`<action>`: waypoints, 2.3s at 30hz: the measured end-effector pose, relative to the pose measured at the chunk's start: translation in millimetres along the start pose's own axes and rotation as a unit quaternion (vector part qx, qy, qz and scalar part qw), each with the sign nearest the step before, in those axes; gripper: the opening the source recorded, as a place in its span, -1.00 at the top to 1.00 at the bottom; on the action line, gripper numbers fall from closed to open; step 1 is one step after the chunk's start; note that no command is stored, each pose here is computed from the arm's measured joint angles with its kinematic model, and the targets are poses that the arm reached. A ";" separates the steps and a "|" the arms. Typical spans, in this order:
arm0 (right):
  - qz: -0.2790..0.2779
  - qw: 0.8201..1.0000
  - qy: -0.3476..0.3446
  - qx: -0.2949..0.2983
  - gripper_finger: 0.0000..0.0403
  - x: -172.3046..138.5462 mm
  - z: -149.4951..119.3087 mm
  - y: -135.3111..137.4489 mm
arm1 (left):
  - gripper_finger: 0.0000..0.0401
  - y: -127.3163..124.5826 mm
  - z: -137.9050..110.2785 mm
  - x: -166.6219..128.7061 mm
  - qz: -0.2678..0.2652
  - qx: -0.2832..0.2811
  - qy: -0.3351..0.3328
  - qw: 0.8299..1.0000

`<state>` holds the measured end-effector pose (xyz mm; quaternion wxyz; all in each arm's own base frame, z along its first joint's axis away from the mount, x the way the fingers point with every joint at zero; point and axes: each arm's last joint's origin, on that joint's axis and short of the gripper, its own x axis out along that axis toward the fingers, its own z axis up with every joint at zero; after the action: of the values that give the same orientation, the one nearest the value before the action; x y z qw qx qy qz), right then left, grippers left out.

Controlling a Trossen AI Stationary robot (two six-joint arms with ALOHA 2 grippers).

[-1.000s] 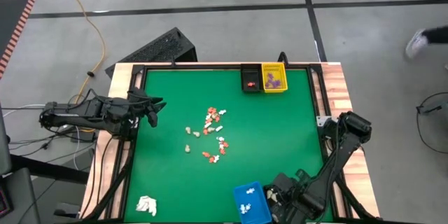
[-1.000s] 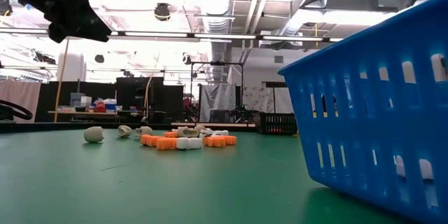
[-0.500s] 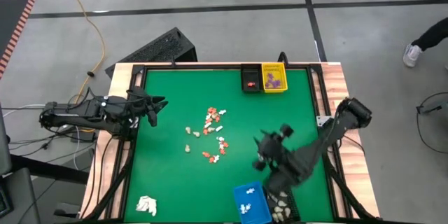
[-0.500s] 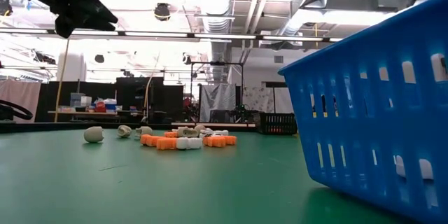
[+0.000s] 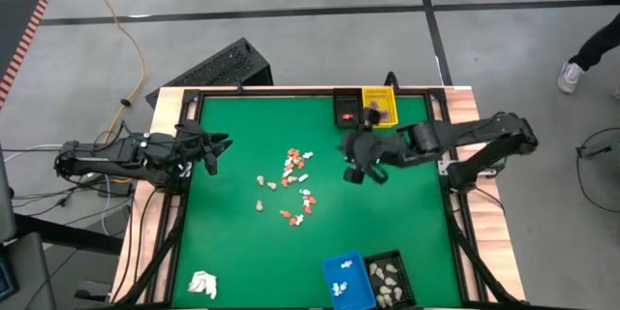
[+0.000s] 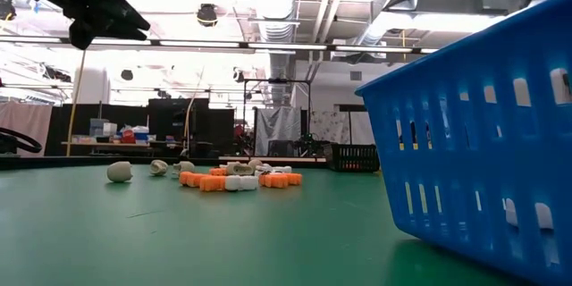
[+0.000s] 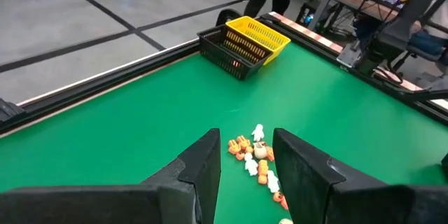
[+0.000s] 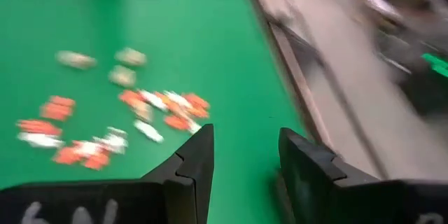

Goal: Sort Halloween decoration
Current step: Put the white skeleton toy into the blue basket

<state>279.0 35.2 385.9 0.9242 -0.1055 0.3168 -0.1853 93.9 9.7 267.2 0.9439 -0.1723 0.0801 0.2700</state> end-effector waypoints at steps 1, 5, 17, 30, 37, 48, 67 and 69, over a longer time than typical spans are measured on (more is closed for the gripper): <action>0.028 0.999 -0.022 -0.007 0.24 4.2 -0.6 -2.5 | 0.40 0.0 0.0 0.0 0.000 -0.002 0.000 1.000; 0.126 0.985 -0.117 -0.016 0.24 27.2 -11.6 -9.1 | 0.40 -0.3 -0.2 0.0 -0.005 -0.006 0.003 1.000; 0.177 0.954 -0.218 0.100 0.24 85.7 -70.9 14.9 | 0.40 -1.2 -0.6 0.0 -0.021 -0.022 0.011 0.999; 0.193 0.920 -0.313 0.138 0.24 98.9 -74.6 38.0 | 0.40 0.0 0.4 -0.1 0.002 -0.038 -0.003 0.999; 0.199 0.919 -0.323 0.112 0.24 95.4 -74.0 45.6 | 0.40 -3.5 -1.9 3.6 -0.022 -0.032 0.022 0.999; 0.194 0.898 -0.376 0.123 0.24 89.4 -92.7 51.8 | 0.40 -14.1 -8.3 21.0 -0.025 0.000 0.063 0.998; 0.123 0.838 -0.509 0.155 0.24 37.5 -148.6 17.4 | 0.40 -12.2 21.8 -6.7 -0.128 0.036 -0.086 0.987; 0.092 0.834 -0.517 0.171 0.24 28.4 -152.4 7.4 | 0.40 -8.6 23.7 -13.0 -0.132 0.030 -0.100 0.986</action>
<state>206.6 18.5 249.6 0.9694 0.0035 -0.2356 -0.0686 89.0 5.3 294.8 0.9793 -0.1249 -0.0296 0.1563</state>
